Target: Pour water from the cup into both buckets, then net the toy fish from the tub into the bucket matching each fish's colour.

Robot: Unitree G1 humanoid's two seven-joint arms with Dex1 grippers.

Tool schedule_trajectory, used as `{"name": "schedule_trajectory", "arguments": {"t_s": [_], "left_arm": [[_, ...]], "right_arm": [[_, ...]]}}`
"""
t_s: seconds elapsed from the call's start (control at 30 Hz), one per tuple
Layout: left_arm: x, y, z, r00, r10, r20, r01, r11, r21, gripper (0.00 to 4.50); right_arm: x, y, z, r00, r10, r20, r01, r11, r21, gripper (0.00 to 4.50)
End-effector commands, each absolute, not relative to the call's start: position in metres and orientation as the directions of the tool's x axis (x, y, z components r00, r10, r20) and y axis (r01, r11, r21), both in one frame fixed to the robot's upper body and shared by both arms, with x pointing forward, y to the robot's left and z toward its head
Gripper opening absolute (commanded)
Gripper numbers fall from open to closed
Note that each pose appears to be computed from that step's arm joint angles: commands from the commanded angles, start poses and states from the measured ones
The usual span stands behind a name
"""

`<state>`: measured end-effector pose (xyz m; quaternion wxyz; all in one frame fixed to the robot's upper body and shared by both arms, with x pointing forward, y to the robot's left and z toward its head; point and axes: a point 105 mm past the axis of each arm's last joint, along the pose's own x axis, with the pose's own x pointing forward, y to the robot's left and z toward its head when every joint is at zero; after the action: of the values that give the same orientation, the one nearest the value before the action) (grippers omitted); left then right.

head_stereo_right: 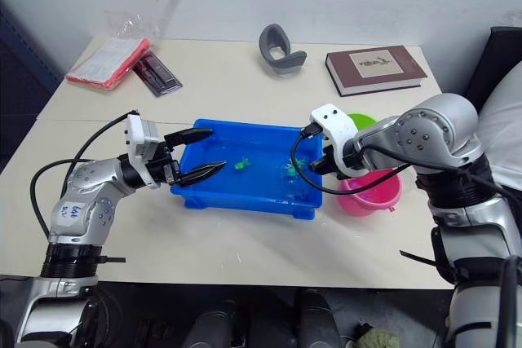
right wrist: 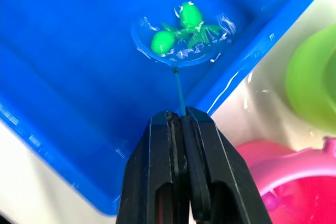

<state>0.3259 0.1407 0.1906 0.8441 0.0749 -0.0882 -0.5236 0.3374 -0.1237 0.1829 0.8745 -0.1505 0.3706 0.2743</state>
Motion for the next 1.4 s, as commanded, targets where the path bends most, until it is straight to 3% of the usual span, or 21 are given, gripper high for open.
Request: {"name": "schedule_trajectory", "arguments": {"t_s": [0.03, 0.4, 0.63, 0.9, 1.2, 1.4], "left_arm": [[0.326, 0.144, 0.204, 0.440, -0.894, 0.086, 0.853, 0.446, 0.272, 4.41], [0.327, 0.146, 0.202, 0.445, -0.891, 0.085, 0.854, 0.451, 0.260, 4.41], [0.326, 0.147, 0.201, 0.441, -0.895, 0.074, 0.857, 0.444, 0.264, 4.41], [0.327, 0.148, 0.202, 0.440, -0.895, 0.067, 0.856, 0.441, 0.269, 4.41], [0.327, 0.148, 0.203, 0.441, -0.895, 0.064, 0.855, 0.441, 0.272, 4.41], [0.326, 0.150, 0.204, 0.445, -0.894, 0.062, 0.853, 0.444, 0.276, 4.41]], "right_arm": [[0.335, -0.112, 0.191, 0.598, 0.443, -0.668, -0.631, 0.774, -0.052, 0.00], [0.327, -0.121, 0.178, 0.597, 0.418, -0.685, -0.628, 0.775, -0.074, 0.00], [0.330, -0.136, 0.186, 0.655, 0.335, -0.677, -0.607, 0.768, -0.207, 0.00], [0.334, -0.139, 0.196, 0.679, 0.318, -0.661, -0.621, 0.729, -0.288, 0.00], [0.312, -0.118, 0.182, 0.502, 0.465, -0.729, -0.734, 0.674, -0.075, 0.00], [0.313, -0.111, 0.171, 0.482, 0.499, -0.720, -0.726, 0.688, -0.009, 0.00]]}}
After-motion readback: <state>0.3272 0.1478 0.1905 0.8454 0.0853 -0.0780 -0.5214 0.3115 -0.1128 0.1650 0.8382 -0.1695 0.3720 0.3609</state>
